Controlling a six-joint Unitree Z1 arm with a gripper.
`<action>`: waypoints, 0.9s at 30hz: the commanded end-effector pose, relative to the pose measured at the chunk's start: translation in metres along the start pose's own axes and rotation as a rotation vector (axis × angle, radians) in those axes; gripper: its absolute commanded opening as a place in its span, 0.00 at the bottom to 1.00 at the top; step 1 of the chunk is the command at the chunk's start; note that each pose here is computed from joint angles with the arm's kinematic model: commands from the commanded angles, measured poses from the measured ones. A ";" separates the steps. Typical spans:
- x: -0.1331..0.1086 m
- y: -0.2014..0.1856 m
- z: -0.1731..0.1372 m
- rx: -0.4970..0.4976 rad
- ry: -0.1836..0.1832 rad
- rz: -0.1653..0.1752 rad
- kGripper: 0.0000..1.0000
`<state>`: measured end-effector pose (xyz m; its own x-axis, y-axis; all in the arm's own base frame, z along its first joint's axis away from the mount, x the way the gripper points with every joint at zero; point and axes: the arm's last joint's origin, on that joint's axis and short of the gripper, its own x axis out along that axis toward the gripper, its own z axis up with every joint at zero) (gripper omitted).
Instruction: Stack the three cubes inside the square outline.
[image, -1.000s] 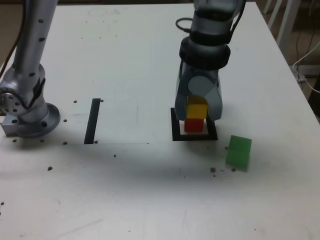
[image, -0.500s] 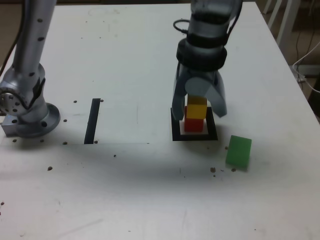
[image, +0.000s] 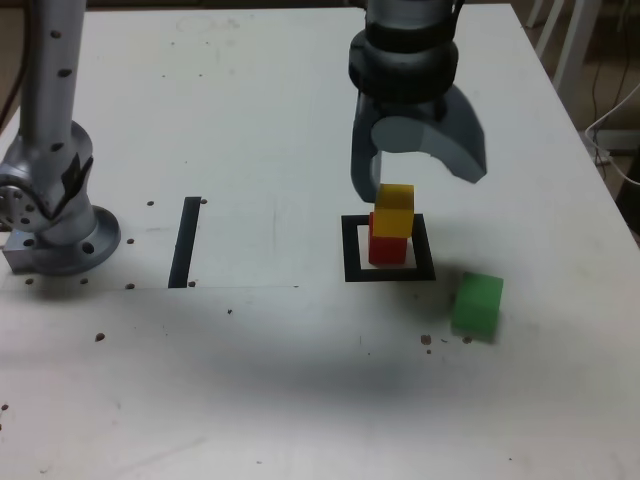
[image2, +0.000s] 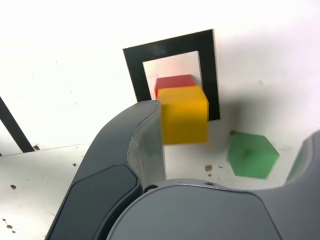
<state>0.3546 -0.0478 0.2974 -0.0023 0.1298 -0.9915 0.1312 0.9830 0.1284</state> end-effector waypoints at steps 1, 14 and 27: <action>-0.007 -0.004 0.001 0.009 -0.016 0.010 1.00; -0.015 -0.048 0.036 0.121 -0.050 0.000 0.99; 0.018 -0.073 0.064 0.216 0.018 -0.071 0.98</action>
<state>0.4073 -0.1236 0.2723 -0.0261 0.0655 -0.9975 0.3344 0.9409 0.0531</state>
